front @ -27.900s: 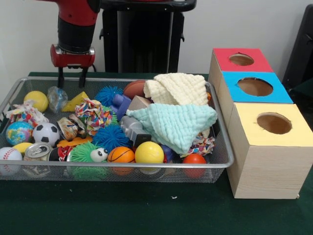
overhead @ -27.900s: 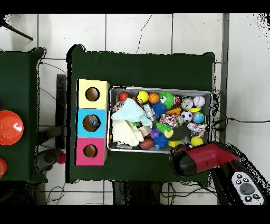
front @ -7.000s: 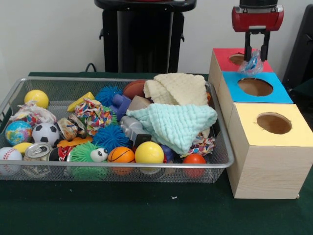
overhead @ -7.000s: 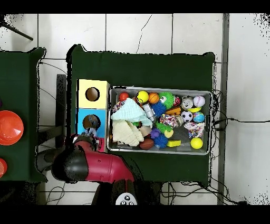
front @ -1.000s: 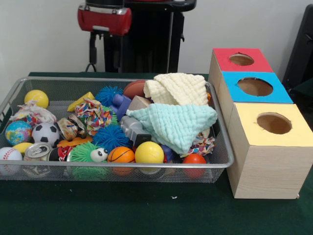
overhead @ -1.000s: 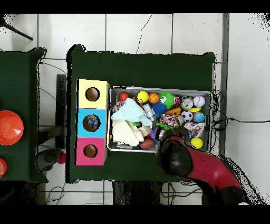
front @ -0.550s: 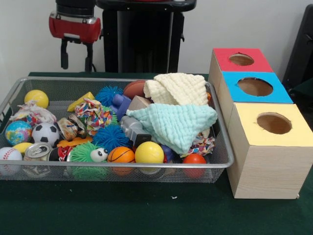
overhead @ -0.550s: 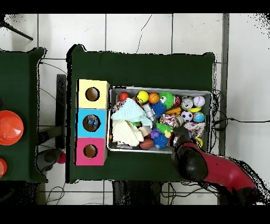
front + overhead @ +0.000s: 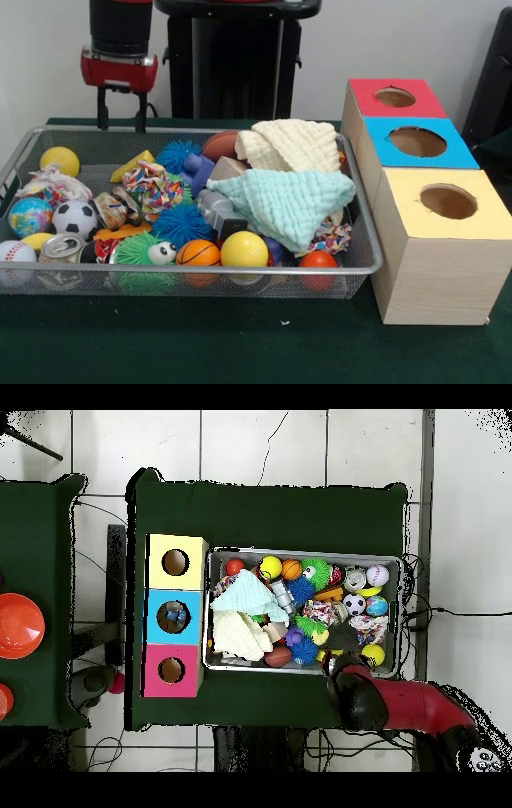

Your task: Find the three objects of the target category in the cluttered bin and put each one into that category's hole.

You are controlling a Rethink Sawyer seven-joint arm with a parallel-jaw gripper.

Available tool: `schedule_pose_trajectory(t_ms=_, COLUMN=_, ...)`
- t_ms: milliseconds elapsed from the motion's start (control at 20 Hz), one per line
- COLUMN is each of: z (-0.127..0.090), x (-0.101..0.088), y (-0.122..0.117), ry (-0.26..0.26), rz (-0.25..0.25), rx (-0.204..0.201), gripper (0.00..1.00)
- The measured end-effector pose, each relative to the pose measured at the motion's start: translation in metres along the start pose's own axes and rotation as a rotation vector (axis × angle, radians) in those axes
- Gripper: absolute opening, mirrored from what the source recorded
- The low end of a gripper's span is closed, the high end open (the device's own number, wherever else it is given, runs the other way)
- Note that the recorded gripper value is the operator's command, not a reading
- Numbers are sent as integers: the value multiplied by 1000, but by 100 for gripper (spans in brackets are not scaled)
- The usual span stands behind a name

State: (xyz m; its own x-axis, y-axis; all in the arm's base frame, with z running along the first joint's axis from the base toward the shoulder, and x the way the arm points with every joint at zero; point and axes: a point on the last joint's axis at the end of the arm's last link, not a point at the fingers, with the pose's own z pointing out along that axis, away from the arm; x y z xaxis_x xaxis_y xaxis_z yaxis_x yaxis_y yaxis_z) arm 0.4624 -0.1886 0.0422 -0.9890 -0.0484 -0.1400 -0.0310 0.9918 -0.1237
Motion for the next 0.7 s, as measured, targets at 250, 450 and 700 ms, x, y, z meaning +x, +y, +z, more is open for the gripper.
schedule_pose_trajectory(t_ms=250, z=22, x=20, y=11, ry=-28, rz=-88, rx=2, gripper=100)
schedule_pose_trajectory(t_ms=450, z=38, x=40, y=17, ry=-94, rz=-109, rx=-8, gripper=100)
schedule_pose_trajectory(t_ms=700, z=53, x=61, y=11, ry=-240, rz=-47, rx=-25, gripper=100)
